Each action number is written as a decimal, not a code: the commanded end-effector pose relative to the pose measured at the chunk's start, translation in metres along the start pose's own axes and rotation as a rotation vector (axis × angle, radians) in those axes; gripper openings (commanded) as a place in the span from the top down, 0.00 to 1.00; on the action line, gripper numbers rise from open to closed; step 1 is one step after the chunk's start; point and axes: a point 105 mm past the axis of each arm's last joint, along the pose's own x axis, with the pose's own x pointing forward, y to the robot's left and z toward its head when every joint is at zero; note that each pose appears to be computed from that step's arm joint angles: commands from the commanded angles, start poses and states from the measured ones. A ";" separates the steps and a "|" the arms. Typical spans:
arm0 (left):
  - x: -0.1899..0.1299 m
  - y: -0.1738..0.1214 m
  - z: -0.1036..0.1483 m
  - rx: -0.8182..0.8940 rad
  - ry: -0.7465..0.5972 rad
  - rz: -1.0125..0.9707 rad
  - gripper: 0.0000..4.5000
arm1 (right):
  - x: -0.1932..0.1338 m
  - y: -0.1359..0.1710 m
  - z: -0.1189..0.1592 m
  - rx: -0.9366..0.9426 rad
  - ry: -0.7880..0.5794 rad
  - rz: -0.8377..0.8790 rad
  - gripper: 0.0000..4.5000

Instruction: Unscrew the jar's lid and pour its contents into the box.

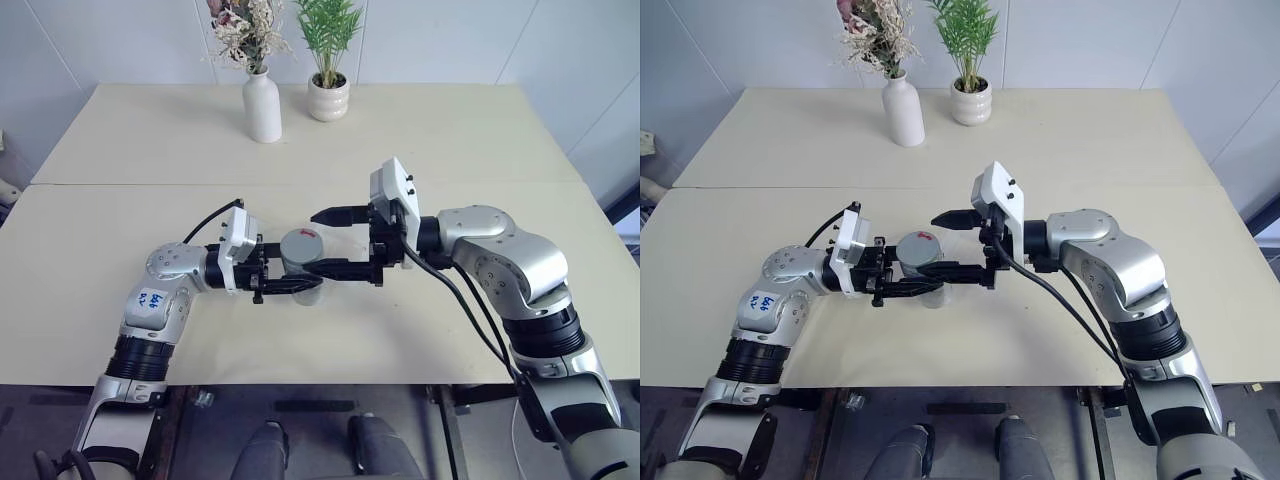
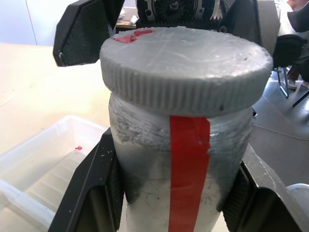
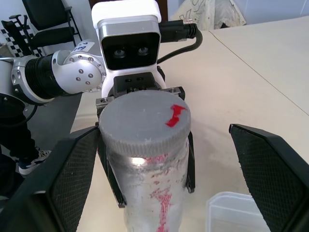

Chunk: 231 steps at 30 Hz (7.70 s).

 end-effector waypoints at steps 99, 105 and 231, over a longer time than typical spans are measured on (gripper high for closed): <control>0.002 -0.004 0.010 0.046 -0.020 -0.026 0.53 | 0.000 0.002 0.018 0.010 -0.063 0.026 0.00; 0.002 -0.004 0.009 0.046 -0.018 -0.028 0.53 | -0.003 0.002 0.021 0.053 -0.108 0.035 0.00; -0.017 0.008 0.017 0.063 -0.011 0.086 0.53 | -0.214 -0.095 -0.166 0.226 0.119 -1.088 0.42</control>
